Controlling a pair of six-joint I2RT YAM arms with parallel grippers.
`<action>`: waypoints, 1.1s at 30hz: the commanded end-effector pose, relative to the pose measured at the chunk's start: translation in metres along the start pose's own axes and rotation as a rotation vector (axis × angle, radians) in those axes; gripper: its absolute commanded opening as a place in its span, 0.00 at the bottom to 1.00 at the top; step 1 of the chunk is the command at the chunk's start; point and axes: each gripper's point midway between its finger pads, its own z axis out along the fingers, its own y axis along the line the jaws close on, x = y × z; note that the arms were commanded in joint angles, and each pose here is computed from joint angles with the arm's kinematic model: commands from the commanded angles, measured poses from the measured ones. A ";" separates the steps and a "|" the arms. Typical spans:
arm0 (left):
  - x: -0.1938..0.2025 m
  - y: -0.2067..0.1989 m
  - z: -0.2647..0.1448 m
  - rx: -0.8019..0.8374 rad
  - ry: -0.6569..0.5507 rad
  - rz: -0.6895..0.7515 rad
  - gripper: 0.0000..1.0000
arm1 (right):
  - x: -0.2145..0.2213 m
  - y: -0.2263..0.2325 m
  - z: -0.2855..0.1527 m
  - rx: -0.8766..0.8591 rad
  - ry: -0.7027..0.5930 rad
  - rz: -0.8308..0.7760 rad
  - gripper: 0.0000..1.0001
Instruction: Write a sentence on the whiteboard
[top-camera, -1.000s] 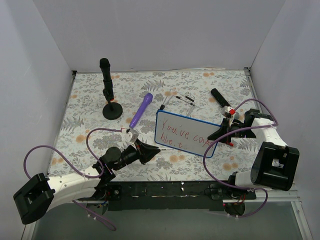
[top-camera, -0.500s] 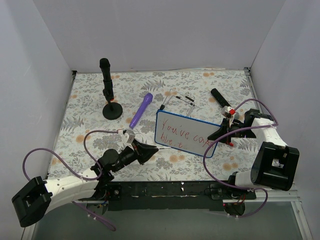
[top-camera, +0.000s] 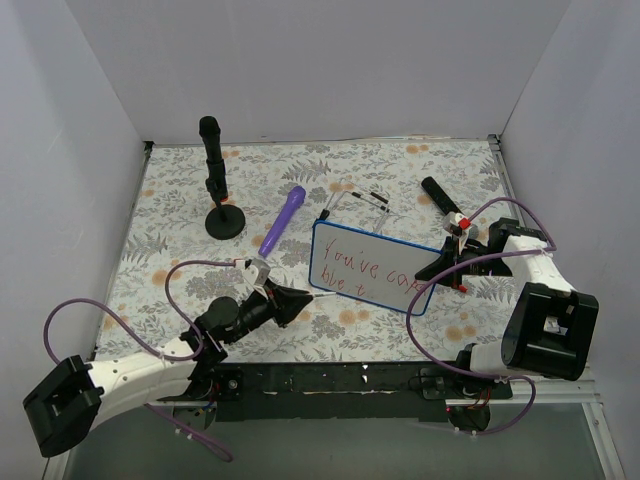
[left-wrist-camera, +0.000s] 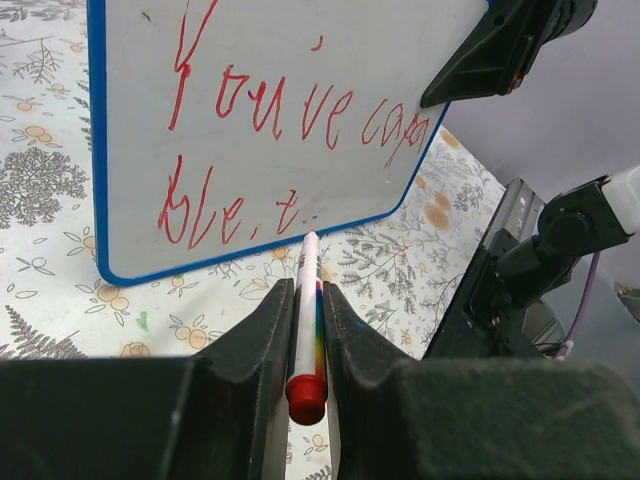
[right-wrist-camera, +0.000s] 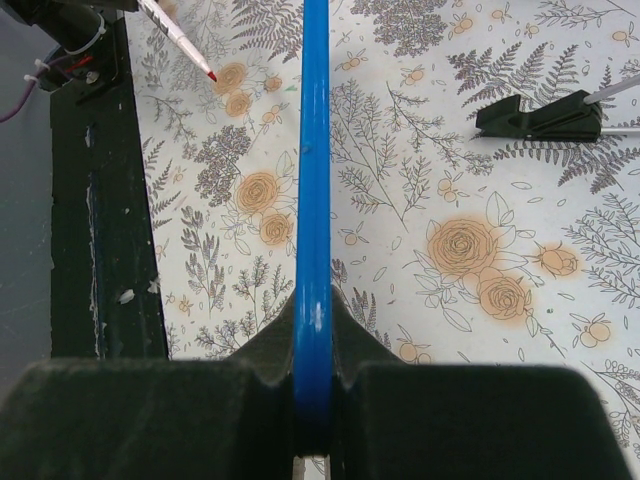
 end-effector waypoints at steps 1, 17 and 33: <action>-0.002 -0.004 0.002 0.026 0.005 0.031 0.00 | 0.009 -0.001 -0.002 0.003 0.059 -0.013 0.01; 0.013 -0.003 0.000 0.054 0.024 0.017 0.00 | 0.011 -0.003 -0.002 0.005 0.065 -0.007 0.01; 0.017 -0.004 0.006 0.074 0.034 0.022 0.00 | 0.013 -0.004 0.000 -0.001 0.068 -0.004 0.01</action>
